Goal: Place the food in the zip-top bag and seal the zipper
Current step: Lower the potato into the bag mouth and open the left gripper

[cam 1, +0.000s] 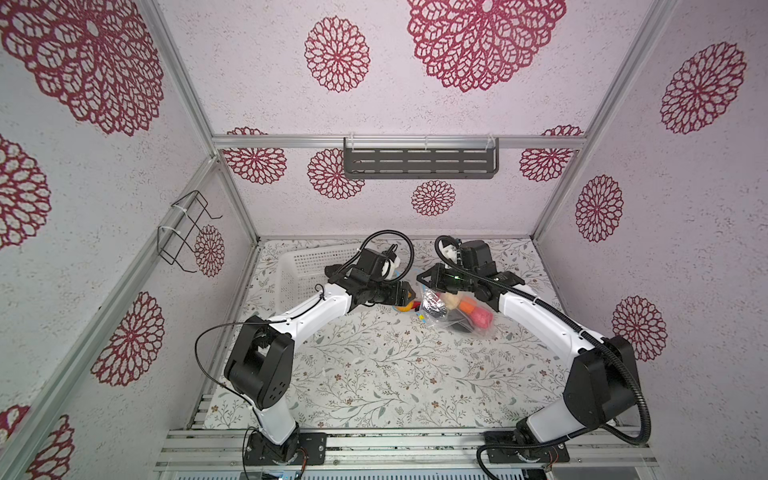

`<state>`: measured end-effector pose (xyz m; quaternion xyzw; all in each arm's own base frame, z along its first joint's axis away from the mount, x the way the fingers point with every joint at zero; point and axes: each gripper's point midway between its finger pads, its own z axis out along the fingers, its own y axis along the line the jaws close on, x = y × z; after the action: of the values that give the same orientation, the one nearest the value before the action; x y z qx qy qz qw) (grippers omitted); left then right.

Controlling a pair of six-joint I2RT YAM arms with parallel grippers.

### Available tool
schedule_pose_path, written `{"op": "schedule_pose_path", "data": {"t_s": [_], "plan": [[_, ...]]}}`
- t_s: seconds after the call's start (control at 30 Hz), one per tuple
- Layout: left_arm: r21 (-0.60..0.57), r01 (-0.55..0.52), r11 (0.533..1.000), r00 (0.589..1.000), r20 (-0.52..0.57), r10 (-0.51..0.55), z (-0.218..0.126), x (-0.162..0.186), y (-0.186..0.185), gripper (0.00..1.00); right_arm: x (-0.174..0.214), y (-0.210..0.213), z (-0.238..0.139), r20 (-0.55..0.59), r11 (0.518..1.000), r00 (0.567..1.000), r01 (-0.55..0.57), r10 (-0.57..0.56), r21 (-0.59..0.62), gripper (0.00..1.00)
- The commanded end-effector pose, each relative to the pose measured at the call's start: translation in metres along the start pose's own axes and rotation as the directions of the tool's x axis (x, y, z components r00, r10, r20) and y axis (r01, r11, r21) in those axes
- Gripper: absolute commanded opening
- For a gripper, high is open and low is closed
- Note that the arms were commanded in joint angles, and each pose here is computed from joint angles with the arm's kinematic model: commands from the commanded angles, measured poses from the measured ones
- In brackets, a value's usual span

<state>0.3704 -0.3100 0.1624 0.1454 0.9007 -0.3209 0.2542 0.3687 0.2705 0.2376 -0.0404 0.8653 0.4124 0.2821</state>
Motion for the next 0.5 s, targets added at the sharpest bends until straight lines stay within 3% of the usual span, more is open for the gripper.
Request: {"op": "schedule_pose_path", "data": {"t_s": [0.0, 0.47], "plan": [[0.028, -0.035, 0.999, 0.999, 0.013, 0.034, 0.0003, -0.0079, -0.0108, 0.80, -0.0136, 0.0189, -0.0143, 0.051, 0.999, 0.998, 0.027, -0.025, -0.041, 0.00], [0.012, -0.031, 0.999, 1.000, 0.008, 0.030, 0.0000, -0.0095, -0.0084, 0.83, -0.0166, 0.0188, -0.0134, 0.047, 0.999, 0.998, 0.030, -0.028, -0.038, 0.00]]}}
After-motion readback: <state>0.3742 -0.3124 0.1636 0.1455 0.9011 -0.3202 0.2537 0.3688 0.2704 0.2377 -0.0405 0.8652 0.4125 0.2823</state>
